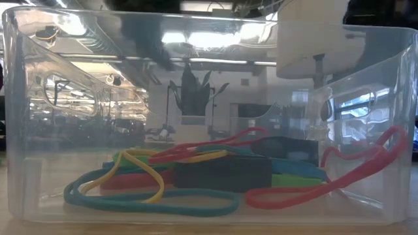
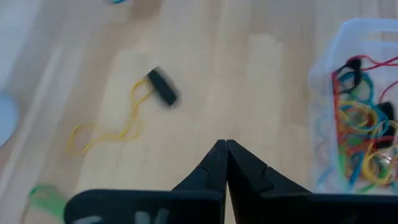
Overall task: Pick and place rubber bands into bin
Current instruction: Put the green rubber band into the transparent bin
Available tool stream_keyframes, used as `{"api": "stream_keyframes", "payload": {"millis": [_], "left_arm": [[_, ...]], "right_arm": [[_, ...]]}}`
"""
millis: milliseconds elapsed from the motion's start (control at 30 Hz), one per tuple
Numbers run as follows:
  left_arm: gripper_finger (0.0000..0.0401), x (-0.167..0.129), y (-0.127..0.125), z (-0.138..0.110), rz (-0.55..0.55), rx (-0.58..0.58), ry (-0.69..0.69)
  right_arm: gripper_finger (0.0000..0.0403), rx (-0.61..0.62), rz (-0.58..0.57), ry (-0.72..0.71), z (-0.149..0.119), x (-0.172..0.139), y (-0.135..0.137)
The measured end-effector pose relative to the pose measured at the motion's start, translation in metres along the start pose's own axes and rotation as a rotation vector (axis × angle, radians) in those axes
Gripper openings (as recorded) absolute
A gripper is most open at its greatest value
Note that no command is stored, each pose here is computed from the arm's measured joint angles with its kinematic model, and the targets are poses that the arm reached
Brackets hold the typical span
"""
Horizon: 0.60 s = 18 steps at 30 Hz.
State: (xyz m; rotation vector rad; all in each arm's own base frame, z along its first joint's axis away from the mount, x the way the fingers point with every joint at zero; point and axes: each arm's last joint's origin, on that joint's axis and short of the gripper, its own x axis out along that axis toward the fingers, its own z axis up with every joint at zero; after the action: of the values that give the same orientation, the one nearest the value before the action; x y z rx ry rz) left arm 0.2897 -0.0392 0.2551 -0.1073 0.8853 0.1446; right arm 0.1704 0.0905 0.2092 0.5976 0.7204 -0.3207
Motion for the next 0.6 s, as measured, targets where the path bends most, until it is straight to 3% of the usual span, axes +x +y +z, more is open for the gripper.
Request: {"api": "stream_keyframes", "payload": {"millis": [100,267,400,600], "left_arm": [[0.0002,-0.015,0.023,-0.025,-0.004,-0.056,-0.058],[0.0002,-0.027,0.056,-0.053,0.122,-0.206,-0.083],[0.0017,-0.021,0.077,-0.058,0.179,-0.278,-0.044],[0.0084,0.003,0.104,-0.058,0.266,-0.305,0.021]], "right_arm": [[0.0001,0.045,-0.114,0.047,0.005,0.004,0.009],[0.0001,0.118,-0.196,0.069,0.01,0.013,0.022],[0.0003,0.186,-0.225,0.087,0.006,0.022,0.022],[0.0006,0.226,-0.242,0.138,0.001,0.028,0.023]]}}
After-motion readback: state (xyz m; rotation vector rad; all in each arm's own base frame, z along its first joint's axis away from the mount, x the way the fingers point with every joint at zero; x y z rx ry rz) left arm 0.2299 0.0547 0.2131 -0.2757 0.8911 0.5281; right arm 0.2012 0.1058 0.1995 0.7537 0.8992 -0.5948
